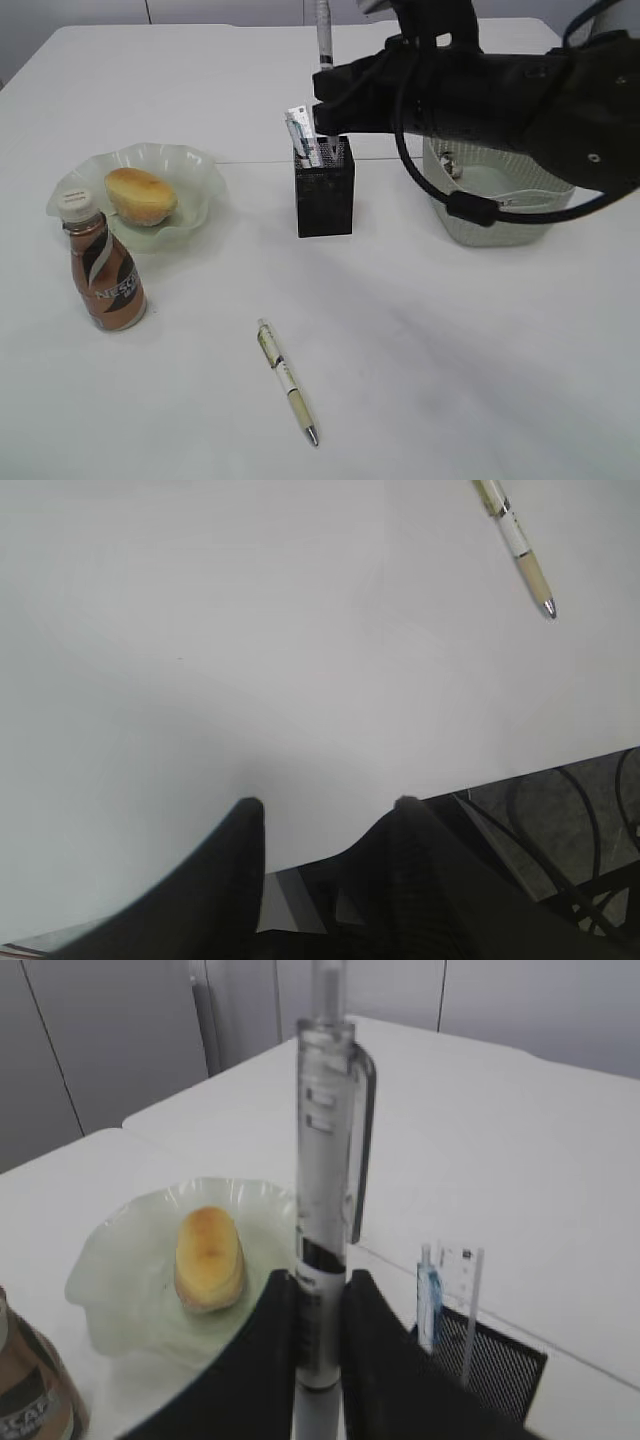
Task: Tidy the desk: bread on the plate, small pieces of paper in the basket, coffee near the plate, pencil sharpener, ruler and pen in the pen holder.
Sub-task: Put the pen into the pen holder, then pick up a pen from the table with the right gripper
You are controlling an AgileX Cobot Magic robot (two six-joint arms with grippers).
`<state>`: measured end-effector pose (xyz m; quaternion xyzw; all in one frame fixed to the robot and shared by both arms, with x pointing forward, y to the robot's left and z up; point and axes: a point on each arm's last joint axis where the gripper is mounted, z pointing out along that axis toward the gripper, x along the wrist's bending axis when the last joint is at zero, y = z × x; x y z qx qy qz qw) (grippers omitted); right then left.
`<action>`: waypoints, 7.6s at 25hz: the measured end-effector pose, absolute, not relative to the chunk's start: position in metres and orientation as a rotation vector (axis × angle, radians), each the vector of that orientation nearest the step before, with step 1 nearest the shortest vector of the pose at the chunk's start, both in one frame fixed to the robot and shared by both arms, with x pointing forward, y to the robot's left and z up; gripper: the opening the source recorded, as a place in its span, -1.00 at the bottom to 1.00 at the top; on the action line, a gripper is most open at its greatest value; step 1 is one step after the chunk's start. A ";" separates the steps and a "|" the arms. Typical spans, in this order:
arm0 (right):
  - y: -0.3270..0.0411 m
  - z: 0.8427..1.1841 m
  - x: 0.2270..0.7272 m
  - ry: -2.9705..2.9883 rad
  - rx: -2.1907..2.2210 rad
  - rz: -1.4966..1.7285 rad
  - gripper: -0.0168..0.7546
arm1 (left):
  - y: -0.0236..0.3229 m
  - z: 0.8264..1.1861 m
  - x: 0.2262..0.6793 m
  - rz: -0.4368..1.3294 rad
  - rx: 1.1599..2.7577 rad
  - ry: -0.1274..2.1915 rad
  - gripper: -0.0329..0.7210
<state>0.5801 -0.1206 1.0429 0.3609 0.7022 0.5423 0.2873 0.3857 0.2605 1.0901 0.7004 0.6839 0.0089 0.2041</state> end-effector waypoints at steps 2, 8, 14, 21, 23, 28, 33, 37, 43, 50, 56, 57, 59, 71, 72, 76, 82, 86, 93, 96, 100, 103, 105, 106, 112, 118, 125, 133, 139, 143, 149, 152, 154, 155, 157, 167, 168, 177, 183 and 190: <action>-0.114 1.043 0.591 1.855 0.908 1.484 -0.75 | 0.260 1.090 0.386 0.025 1.954 1.908 -0.10; -0.102 1.030 0.626 1.837 0.850 1.475 -0.75 | 0.260 1.090 0.386 0.025 1.954 1.908 -0.10; -0.107 1.018 0.655 1.784 0.932 1.471 -0.75 | 0.260 1.090 0.386 0.025 1.954 1.908 -0.10; -0.109 0.994 0.675 1.792 0.976 1.442 -0.75 | 0.260 1.090 0.386 0.025 1.954 1.908 -0.10; -0.111 0.989 0.682 1.787 0.984 1.434 -0.75 | 0.260 1.090 0.386 0.025 1.954 1.908 -0.10; -0.114 0.982 0.694 1.768 1.008 1.430 -0.75 | 0.260 1.090 0.386 0.025 1.954 1.908 -0.10; -0.114 0.972 0.697 1.779 1.031 1.419 -0.75 | 0.260 1.090 0.386 0.025 1.954 1.908 -0.10; -0.115 0.968 0.697 1.790 1.034 1.404 -0.75 | 0.260 1.090 0.386 0.025 1.954 1.908 -0.10; -0.117 0.964 0.698 1.820 1.042 1.343 -0.74 | 0.260 1.090 0.386 0.025 1.954 1.908 -0.10; -0.118 0.962 0.698 1.834 1.054 1.319 -0.74 | 0.260 1.090 0.386 0.025 1.954 1.908 -0.10; -0.121 0.960 0.698 1.816 1.149 1.310 -0.72 | 0.260 1.090 0.386 0.025 1.954 1.908 -0.10; -0.122 0.958 0.699 1.810 1.178 1.308 -0.69 | 0.260 1.090 0.386 0.025 1.954 1.908 -0.10; -0.122 0.957 0.699 1.808 1.210 1.301 -0.59 | 0.260 1.090 0.386 0.025 1.954 1.908 -0.10; -0.122 0.963 0.702 1.773 1.248 1.336 0.06 | 0.260 1.090 0.386 0.025 1.954 1.908 -0.10; -0.122 0.965 0.702 1.763 1.279 1.342 0.06 | 0.260 1.090 0.386 0.025 1.954 1.908 -0.10; -0.125 0.989 0.698 1.737 1.417 1.321 0.06 | 0.260 1.090 0.386 0.025 1.954 1.908 -0.10; -0.138 1.033 0.679 1.765 1.565 1.138 0.06 | 0.260 1.090 0.386 0.025 1.954 1.908 -0.10; -0.143 1.051 0.657 1.815 1.686 0.989 0.06 | 0.260 1.090 0.386 0.025 1.954 1.908 -0.10; -0.141 1.042 0.618 2.042 1.927 0.555 0.06 | 0.261 1.090 0.386 0.028 1.957 1.909 -0.10; -0.141 1.036 0.603 2.183 2.002 0.385 0.06 | 0.262 1.090 0.386 0.044 1.966 1.913 -0.10; -0.138 1.034 0.588 2.363 2.038 0.254 0.06 | 0.263 1.089 0.386 0.060 1.975 1.917 -0.10; -0.134 1.034 0.584 2.437 2.021 0.271 0.06 | 0.264 1.089 0.386 0.064 1.977 1.918 -0.10; -0.131 1.034 0.583 2.468 2.038 0.305 0.06 | 0.264 1.089 0.386 0.065 1.977 1.918 -0.10; -0.127 1.035 0.581 2.492 2.039 0.325 0.06 | 0.264 1.089 0.386 0.065 1.977 1.918 -0.10; -0.088 1.034 0.558 2.624 1.752 0.249 0.06 | 0.263 1.089 0.386 0.061 1.975 1.917 -0.10; -0.045 1.006 0.535 2.734 1.466 0.083 0.06 | 0.262 1.090 0.386 0.044 1.966 1.913 -0.10; -0.029 0.966 0.537 2.729 1.571 -0.007 0.06 | 0.257 1.091 0.385 -0.020 1.931 1.898 -0.10; -0.009 0.961 0.545 2.675 1.738 0.313 0.06 | 0.251 1.093 0.384 -0.094 1.887 1.878 -0.10; -0.005 0.945 0.551 2.663 1.745 0.330 0.06 | 0.251 1.093 0.384 -0.100 1.884 1.876 -0.10; -0.005 0.931 0.554 2.664 1.725 0.280 0.06 | 0.251 1.093 0.384 -0.100 1.884 1.876 -0.10; 0.001 0.921 0.561 2.661 1.713 0.266 0.06 | 0.251 1.093 0.384 -0.102 1.883 1.875 -0.10; 0.002 0.916 0.562 2.667 1.718 0.245 0.06 | 0.251 1.093 0.384 -0.102 1.883 1.875 -0.10; 0.002 0.913 0.562 2.669 1.718 0.231 0.06 | 0.251 1.093 0.384 -0.102 1.883 1.875 -0.10; 0.002 0.912 0.563 2.669 1.716 0.227 0.06 | 0.251 1.093 0.384 -0.102 1.883 1.875 -0.10; 0.002 0.910 0.563 2.670 1.709 0.213 0.06 | 0.251 1.093 0.384 -0.102 1.883 1.875 -0.10; -0.001 0.898 0.562 2.687 1.703 0.094 0.06 | 0.251 1.093 0.384 -0.102 1.883 1.875 -0.10; -0.001 0.897 0.562 2.690 1.704 0.082 0.06 | 0.251 1.093 0.384 -0.102 1.883 1.875 -0.10; -0.003 0.891 0.560 2.701 1.708 0.015 0.06 | 0.251 1.093 0.384 -0.097 1.886 1.877 -0.10; -0.003 0.891 0.561 2.700 1.705 0.016 0.00 | 0.251 1.093 0.384 -0.096 1.886 1.877 -0.10; -0.003 0.891 0.562 2.696 1.693 0.022 -0.69 | 0.251 1.093 0.384 -0.096 1.886 1.877 -0.10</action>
